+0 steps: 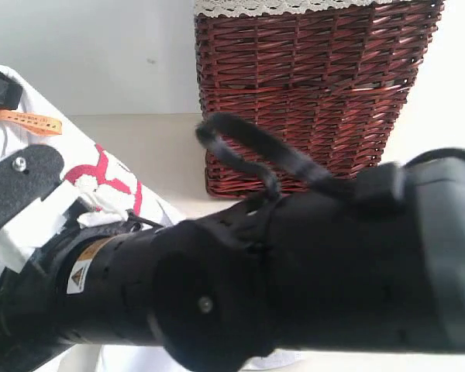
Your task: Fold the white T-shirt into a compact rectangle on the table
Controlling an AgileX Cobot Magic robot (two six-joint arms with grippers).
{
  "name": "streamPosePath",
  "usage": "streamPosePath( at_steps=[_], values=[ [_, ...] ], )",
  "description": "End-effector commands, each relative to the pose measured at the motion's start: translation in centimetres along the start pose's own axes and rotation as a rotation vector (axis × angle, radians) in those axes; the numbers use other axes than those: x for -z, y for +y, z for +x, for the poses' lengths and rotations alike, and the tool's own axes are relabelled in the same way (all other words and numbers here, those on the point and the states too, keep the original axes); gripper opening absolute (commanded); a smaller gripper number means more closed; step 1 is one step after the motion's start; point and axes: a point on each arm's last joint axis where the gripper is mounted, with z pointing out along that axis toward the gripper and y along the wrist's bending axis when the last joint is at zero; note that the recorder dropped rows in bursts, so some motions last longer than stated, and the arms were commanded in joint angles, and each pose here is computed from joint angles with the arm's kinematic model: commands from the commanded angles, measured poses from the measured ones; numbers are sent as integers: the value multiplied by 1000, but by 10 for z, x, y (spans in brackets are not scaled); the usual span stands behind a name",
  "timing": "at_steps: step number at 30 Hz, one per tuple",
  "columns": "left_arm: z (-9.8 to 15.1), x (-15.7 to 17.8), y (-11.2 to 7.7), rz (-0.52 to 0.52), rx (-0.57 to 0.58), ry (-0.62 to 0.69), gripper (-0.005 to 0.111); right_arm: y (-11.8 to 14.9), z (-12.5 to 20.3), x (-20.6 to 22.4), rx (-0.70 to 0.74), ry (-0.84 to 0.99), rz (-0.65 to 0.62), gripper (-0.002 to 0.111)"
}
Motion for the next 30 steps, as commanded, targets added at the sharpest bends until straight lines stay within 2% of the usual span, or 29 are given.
streamPosePath(
  at_steps=[1,6,9,11,12,14,17,21,23,26,28,30],
  values=[
    [-2,2,-1,9,5,-20,0,0,2,-22,-68,15,6,63],
    [-2,2,-1,12,7,-23,0,6,5,-36,-145,70,-18,63],
    [-2,2,-2,14,9,-24,0,13,8,-41,-141,88,-34,63],
    [-1,2,-3,21,3,-16,0,16,12,-45,-136,101,-36,59],
    [-1,1,-5,24,-6,-7,0,16,15,-46,-136,121,-41,55],
    [1,2,-9,38,-27,5,0,13,20,-47,-119,167,-43,37],
    [3,4,-16,49,-62,13,0,3,28,-48,-59,243,-40,0],
    [5,9,-18,40,-83,8,0,-17,37,-44,-76,370,23,0],
    [5,12,-18,36,-88,0,0,-28,43,-40,-76,451,113,0],
    [6,14,-19,32,-93,-4,0,-49,50,-30,-22,558,350,0],
    [7,13,-18,30,-92,1,0,-50,48,-22,-6,561,426,0],
    [9,9,-17,27,-86,4,0,-43,40,-14,13,527,416,0]
  ],
)
